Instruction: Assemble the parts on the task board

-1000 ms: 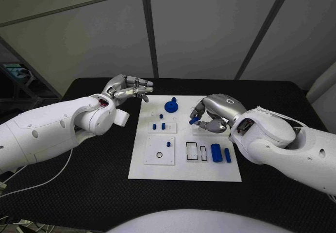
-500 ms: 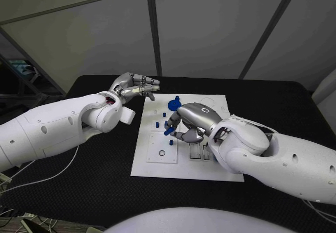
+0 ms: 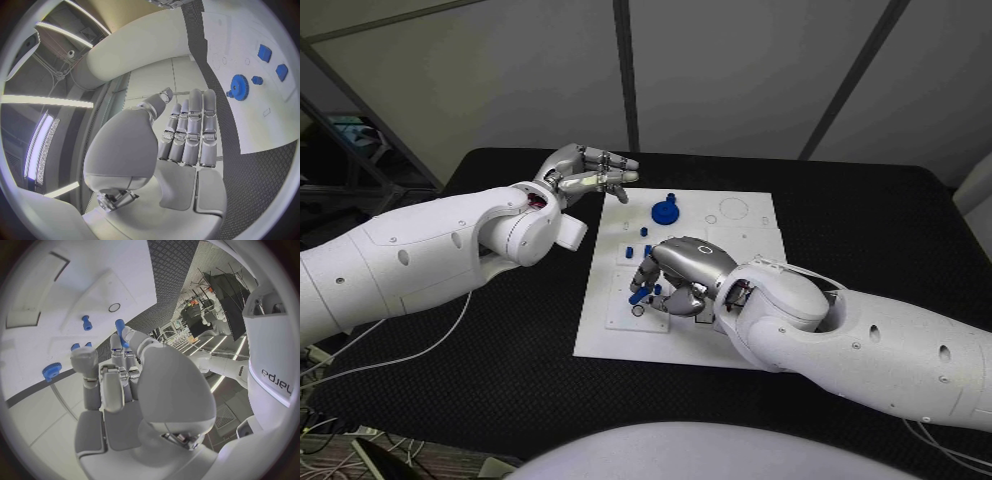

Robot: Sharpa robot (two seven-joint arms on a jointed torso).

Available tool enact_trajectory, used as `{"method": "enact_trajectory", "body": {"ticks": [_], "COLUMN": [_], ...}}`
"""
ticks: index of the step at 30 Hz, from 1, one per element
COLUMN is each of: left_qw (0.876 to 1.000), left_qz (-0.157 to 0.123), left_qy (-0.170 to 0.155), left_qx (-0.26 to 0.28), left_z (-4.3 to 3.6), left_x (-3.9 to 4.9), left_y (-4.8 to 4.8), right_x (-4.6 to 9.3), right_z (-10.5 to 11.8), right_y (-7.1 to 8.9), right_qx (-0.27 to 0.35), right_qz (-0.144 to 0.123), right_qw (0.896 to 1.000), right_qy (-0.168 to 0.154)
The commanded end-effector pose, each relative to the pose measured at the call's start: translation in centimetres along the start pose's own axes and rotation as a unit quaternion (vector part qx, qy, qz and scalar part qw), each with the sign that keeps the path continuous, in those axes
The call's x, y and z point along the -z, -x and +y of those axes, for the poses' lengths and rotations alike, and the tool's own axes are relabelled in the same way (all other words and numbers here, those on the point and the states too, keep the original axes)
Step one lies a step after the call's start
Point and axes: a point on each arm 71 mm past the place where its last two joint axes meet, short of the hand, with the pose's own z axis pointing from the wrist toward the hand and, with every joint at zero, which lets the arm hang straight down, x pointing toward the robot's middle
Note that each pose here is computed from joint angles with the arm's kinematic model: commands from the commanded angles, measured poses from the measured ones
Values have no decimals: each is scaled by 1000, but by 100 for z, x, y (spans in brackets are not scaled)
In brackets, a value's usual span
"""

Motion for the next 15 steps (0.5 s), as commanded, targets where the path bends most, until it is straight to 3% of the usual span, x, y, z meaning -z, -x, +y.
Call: {"method": "enact_trajectory", "body": {"ticks": [1, 15], "left_qw": [1000, 1000], "left_qz": [6, 6], "left_qy": [-2, -1], "left_qx": [5, 5], "left_z": [-13, -9], "left_x": [-7, -11], "left_y": [-13, -12], "right_x": [-14, -16], "right_z": [0, -47], "right_y": [-24, -119], "right_qx": [0, 22], "right_qz": [12, 52], "right_qw": [1000, 998], "right_qy": [7, -3]}}
